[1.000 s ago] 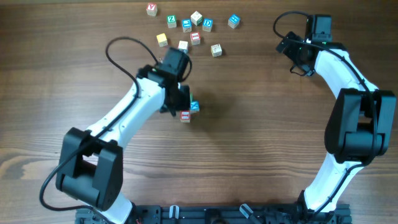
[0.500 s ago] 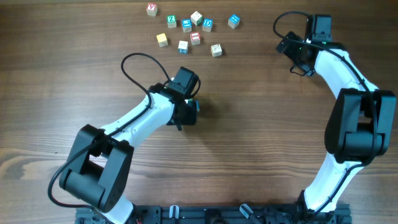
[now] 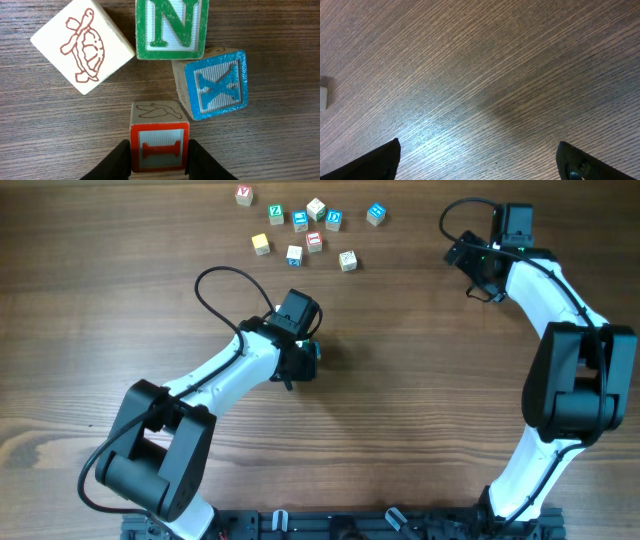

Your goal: Form a circle

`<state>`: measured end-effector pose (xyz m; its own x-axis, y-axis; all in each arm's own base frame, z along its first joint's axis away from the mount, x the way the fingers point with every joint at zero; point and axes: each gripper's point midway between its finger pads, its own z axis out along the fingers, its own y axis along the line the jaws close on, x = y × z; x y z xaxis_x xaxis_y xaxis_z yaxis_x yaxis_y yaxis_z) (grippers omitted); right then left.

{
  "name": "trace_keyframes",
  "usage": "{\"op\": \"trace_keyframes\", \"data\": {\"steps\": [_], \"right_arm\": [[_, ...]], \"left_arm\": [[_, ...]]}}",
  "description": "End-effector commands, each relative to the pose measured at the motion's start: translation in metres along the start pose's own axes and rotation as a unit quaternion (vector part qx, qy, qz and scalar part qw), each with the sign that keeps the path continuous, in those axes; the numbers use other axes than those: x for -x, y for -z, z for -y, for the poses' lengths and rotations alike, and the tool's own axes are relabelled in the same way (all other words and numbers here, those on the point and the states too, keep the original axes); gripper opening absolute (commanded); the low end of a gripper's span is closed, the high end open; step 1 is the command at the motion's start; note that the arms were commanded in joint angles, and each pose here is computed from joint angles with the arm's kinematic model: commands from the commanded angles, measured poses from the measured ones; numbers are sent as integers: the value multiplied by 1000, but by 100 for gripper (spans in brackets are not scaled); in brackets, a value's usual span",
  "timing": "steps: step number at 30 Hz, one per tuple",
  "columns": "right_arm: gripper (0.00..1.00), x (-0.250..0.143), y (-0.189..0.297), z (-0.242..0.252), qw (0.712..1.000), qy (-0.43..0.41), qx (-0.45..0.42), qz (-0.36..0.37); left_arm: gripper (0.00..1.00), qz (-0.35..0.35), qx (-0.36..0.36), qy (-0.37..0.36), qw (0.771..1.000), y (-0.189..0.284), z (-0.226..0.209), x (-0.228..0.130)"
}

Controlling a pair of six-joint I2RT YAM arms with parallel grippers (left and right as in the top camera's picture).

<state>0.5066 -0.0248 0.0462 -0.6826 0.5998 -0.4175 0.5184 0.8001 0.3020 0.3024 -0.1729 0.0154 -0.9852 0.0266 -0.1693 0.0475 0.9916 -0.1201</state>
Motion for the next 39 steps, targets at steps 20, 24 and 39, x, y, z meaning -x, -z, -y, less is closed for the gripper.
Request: {"op": "trace_keyframes", "data": {"steps": [20,24,39], "right_arm": [[100,-5,-7,5,1000,7,-9,-5],[100,-5,-7,5,1000,7,-9,-5],[100,-5,-7,5,1000,7,-9,-5]], "left_arm": [[27,112,-4,111,987,72,-59,102],[25,84,7,117,990,43,-66,99],[21,15,31,119,992,-1,-73,77]]}}
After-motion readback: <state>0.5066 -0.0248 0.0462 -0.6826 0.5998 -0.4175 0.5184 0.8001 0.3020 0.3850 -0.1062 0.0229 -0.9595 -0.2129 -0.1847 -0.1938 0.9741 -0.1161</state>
